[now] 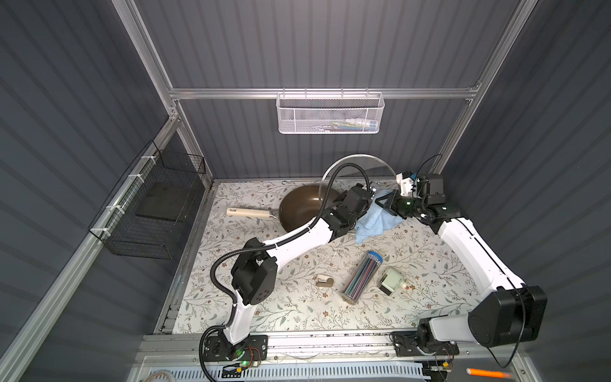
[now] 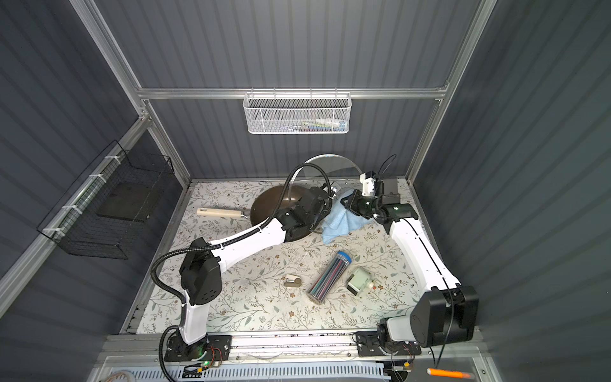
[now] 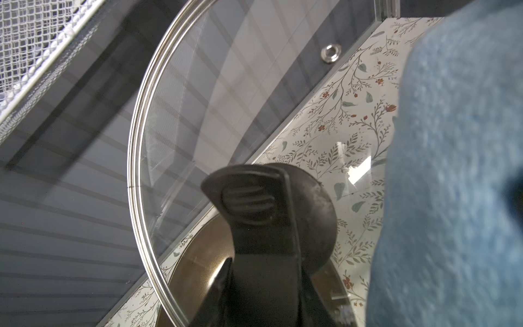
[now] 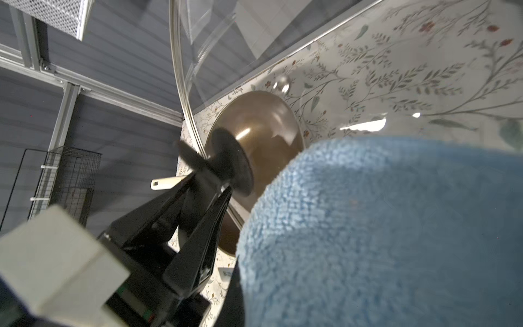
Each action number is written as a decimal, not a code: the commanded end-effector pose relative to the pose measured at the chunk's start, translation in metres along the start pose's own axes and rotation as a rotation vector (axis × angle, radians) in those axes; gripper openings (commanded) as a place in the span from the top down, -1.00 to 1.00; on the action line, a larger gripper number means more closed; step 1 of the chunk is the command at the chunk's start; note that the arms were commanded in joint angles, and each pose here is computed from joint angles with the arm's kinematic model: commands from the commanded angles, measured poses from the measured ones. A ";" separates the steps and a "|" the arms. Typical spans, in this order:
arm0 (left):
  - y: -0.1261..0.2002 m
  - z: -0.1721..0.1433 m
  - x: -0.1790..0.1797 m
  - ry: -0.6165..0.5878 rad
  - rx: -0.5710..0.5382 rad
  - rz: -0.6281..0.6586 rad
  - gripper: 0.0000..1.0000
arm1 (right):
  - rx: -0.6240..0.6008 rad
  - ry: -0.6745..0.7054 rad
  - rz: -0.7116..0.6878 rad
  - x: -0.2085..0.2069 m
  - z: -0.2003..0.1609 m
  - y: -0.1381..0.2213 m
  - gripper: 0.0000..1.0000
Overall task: Wipe the pot lid with a cloth
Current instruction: Wipe the pot lid.
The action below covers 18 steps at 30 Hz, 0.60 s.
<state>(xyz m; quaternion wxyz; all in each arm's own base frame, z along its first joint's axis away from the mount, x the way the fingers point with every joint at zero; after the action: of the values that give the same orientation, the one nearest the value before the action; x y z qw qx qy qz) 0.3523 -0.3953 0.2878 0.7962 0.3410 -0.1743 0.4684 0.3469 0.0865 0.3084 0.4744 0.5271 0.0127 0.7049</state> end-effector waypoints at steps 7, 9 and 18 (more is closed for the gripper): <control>0.064 0.057 0.061 0.239 -0.288 0.058 1.00 | -0.121 0.024 0.085 0.022 0.042 0.001 1.00; 0.066 0.056 0.057 0.249 -0.292 0.027 1.00 | -0.144 0.043 0.089 0.031 0.055 0.001 1.00; 0.082 0.055 0.045 0.215 -0.328 -0.037 1.00 | -0.158 0.040 0.153 0.049 0.090 -0.026 1.00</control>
<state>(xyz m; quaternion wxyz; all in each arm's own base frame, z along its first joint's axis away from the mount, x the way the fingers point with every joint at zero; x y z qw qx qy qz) 0.3214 -0.3874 0.2915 0.8400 0.3125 -0.1405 0.4206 0.4225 0.0863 0.3653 0.4706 0.4743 -0.0612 0.7415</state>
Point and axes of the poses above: each gripper's point midway between its finger pads, its own y axis back along the fingers, its own x axis along the line the jaws close on, z = x × y, the point moved 7 cm from there along y, back along the fingers, and after that the axes turned 6 degrees about -y, right-handed, at the moved point
